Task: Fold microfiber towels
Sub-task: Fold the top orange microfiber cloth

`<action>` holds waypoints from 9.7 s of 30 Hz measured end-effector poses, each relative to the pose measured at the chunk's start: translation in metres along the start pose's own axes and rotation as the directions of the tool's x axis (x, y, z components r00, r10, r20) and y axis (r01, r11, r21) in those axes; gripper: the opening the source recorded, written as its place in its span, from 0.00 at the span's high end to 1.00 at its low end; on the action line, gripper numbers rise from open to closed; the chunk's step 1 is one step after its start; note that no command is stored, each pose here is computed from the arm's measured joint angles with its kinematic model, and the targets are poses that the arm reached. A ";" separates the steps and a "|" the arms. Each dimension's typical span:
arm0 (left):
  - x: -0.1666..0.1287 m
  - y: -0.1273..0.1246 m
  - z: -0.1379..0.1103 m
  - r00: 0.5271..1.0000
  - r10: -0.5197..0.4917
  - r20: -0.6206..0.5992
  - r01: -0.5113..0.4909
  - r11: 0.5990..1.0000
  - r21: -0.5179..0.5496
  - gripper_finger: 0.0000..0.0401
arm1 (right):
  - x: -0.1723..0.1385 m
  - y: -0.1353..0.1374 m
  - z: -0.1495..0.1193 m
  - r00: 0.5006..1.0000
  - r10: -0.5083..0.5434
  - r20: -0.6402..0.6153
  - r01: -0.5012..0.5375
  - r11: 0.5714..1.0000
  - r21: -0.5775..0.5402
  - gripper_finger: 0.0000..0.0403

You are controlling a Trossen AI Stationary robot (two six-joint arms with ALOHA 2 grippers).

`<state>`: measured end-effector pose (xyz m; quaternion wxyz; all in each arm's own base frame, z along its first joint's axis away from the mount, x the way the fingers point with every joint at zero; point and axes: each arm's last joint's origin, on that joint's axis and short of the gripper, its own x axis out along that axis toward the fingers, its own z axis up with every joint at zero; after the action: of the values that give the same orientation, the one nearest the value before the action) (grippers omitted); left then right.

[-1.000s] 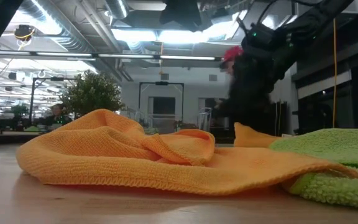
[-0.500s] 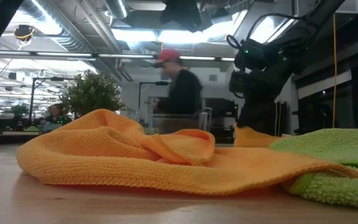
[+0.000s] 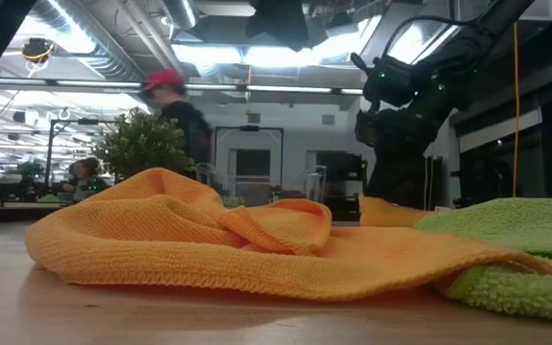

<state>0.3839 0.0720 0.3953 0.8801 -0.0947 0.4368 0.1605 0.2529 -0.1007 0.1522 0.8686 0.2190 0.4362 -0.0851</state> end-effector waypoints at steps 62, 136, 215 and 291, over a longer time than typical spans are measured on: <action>0.016 0.001 -0.006 0.999 0.008 -0.033 -0.008 1.000 -0.001 0.70 | -0.062 -0.018 -0.052 0.668 -0.673 -0.316 0.742 0.579 0.338 0.88; 0.164 -0.056 -0.019 0.918 -0.387 -0.085 0.395 0.909 0.132 0.62 | -0.109 0.061 -0.128 0.967 0.119 -0.225 -0.042 0.947 0.318 0.74; 0.258 -0.058 -0.050 0.872 -0.460 -0.170 0.451 0.888 -0.089 0.44 | -0.071 0.036 -0.107 0.978 0.073 -0.194 -0.038 0.983 0.178 0.43; 0.232 -0.099 -0.037 0.948 -0.303 -0.099 0.319 0.890 0.327 1.00 | -0.045 0.034 -0.100 0.971 0.082 -0.226 -0.092 0.995 -0.034 0.80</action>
<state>0.5238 0.0147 0.1903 0.8872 -0.0142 0.4569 -0.0619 0.1653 -0.0266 0.1460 0.8213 0.2268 0.5233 -0.0119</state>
